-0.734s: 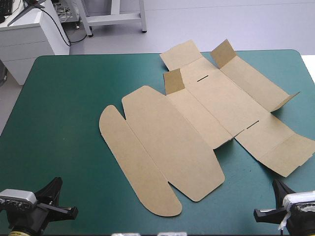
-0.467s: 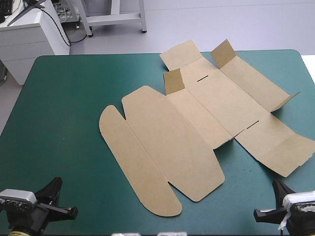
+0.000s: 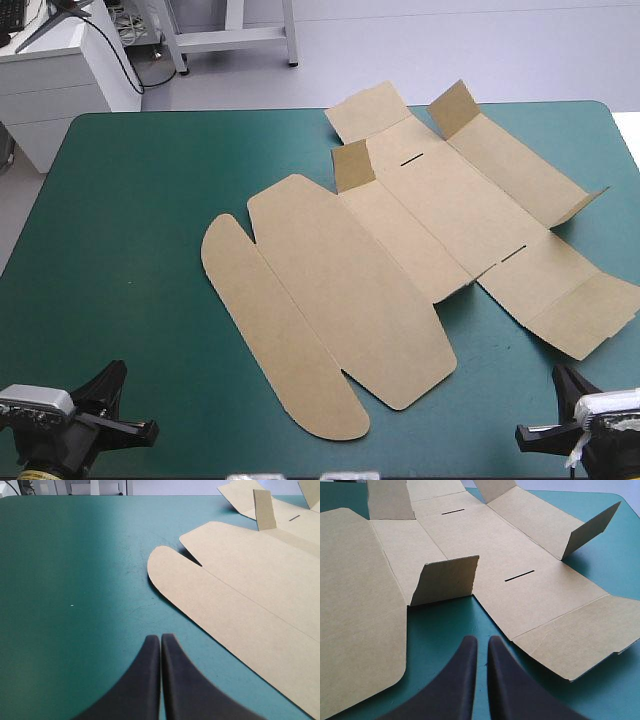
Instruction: Fold the box
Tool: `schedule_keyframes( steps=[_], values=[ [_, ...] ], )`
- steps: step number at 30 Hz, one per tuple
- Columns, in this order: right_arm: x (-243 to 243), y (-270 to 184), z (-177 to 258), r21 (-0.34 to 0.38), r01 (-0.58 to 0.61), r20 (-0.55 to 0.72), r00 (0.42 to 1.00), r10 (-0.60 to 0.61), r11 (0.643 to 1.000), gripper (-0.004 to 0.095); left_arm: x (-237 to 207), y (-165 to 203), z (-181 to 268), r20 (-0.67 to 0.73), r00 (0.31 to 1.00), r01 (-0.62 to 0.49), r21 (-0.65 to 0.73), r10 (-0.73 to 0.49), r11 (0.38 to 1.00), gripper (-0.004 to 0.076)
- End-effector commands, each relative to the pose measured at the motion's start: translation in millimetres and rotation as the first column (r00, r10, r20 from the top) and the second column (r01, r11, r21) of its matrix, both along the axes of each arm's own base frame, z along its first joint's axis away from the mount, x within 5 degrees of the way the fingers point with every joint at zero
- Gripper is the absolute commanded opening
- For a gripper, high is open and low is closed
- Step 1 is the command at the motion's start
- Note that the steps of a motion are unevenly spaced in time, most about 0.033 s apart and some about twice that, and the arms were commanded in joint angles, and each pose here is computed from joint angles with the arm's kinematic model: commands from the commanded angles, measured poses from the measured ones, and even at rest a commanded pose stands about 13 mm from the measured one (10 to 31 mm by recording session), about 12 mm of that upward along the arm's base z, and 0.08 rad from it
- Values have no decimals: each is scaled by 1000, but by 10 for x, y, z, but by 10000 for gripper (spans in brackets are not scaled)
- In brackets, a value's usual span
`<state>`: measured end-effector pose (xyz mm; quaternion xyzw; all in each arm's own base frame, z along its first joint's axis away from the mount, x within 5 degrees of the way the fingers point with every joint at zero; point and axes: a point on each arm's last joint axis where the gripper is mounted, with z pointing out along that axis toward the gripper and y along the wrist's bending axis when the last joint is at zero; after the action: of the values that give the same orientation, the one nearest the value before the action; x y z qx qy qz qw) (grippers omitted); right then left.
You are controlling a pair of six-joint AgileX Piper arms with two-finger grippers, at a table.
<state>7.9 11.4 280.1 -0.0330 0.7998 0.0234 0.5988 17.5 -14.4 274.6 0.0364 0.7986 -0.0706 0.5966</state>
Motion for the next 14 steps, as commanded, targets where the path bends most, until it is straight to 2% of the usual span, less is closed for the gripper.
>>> schedule_keyframes(
  steps=[1,3,7,8,10,14],
  values=[
    [-59,-3,149,2,10,129,992,-10,1000,238,7,1,155,83,997,-3,-21,5,1000,-8],
    [-59,-3,149,2,10,129,992,-10,1000,379,7,1,155,83,997,-3,-21,5,1000,-8],
    [-59,-3,149,4,10,129,992,-10,1000,737,7,1,155,83,997,-3,-21,5,1000,-8],
    [-59,-3,149,4,10,129,992,-10,1000,784,7,1,155,83,997,-3,-21,5,1000,-8],
    [-59,-3,149,4,10,129,992,-10,1000,835,7,1,155,83,997,-3,-21,5,1000,-8],
    [-59,-3,149,4,10,129,992,-10,1000,829,7,1,155,83,997,-3,-21,5,1000,-8]
  ],
)
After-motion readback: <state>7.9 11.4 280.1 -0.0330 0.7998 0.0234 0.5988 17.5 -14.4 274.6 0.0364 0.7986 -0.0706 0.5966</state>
